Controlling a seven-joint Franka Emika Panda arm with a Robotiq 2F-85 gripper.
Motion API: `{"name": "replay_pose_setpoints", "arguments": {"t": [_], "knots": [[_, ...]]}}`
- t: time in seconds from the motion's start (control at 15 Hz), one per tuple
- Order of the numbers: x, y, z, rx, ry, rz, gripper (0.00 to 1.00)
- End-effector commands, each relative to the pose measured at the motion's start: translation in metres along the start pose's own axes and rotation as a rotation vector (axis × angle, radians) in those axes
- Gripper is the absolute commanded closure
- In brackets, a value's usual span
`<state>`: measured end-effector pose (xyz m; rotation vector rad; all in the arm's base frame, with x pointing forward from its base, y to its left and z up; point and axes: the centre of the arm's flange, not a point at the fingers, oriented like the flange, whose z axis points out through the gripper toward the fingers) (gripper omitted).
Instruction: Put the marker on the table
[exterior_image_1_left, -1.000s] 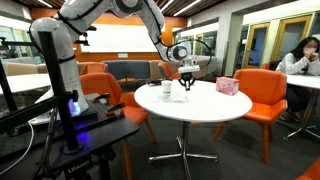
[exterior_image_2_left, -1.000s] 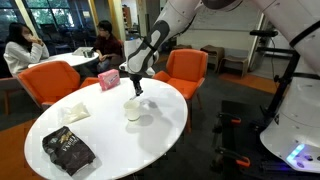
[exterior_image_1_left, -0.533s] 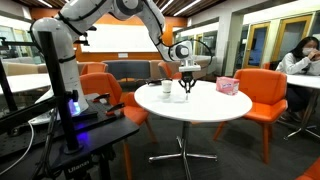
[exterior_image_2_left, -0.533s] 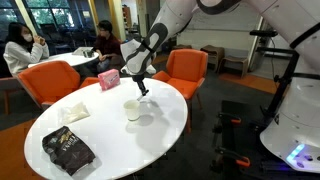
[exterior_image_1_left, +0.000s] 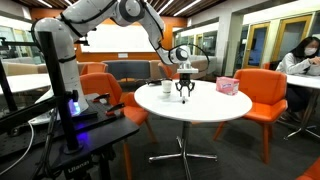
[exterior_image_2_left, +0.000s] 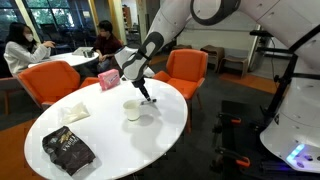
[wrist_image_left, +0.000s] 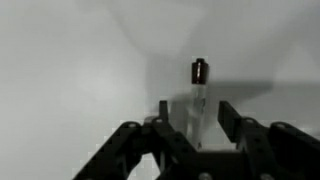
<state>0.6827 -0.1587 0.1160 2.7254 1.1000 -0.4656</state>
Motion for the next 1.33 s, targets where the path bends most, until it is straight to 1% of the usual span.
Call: {"name": "replay_pose_setpoints", "arguments": {"t": [0.0,0.07,0.13,0.33,0.4,0.53,0.67,0.8,0.87,1.0,1.07,1.13,1.2,1.27], "knots": [[0.009,0.008,-0.004,-0.02,-0.04,0.023,0.11],[0.01,0.008,-0.008,-0.03,-0.034,0.02,0.02],[0.01,0.009,-0.012,-0.039,-0.025,0.018,0.0],[0.013,0.007,-0.029,-0.043,0.009,-0.004,0.0],[0.013,0.003,-0.037,-0.041,0.034,-0.025,0.0],[0.012,-0.013,-0.064,-0.051,0.037,-0.057,0.0],[0.007,-0.032,-0.103,-0.078,0.095,-0.105,0.0],[0.005,-0.052,-0.143,-0.093,0.112,-0.119,0.0],[0.002,-0.062,-0.161,-0.099,0.112,-0.105,0.0],[-0.005,-0.084,-0.193,-0.064,0.122,-0.06,0.0],[-0.008,-0.095,-0.206,-0.059,0.11,-0.019,0.0],[-0.012,-0.101,-0.214,-0.039,0.106,0.027,0.0],[-0.016,-0.109,-0.221,-0.043,0.097,0.077,0.0],[-0.018,-0.113,-0.225,-0.045,0.085,0.095,0.0]]}}
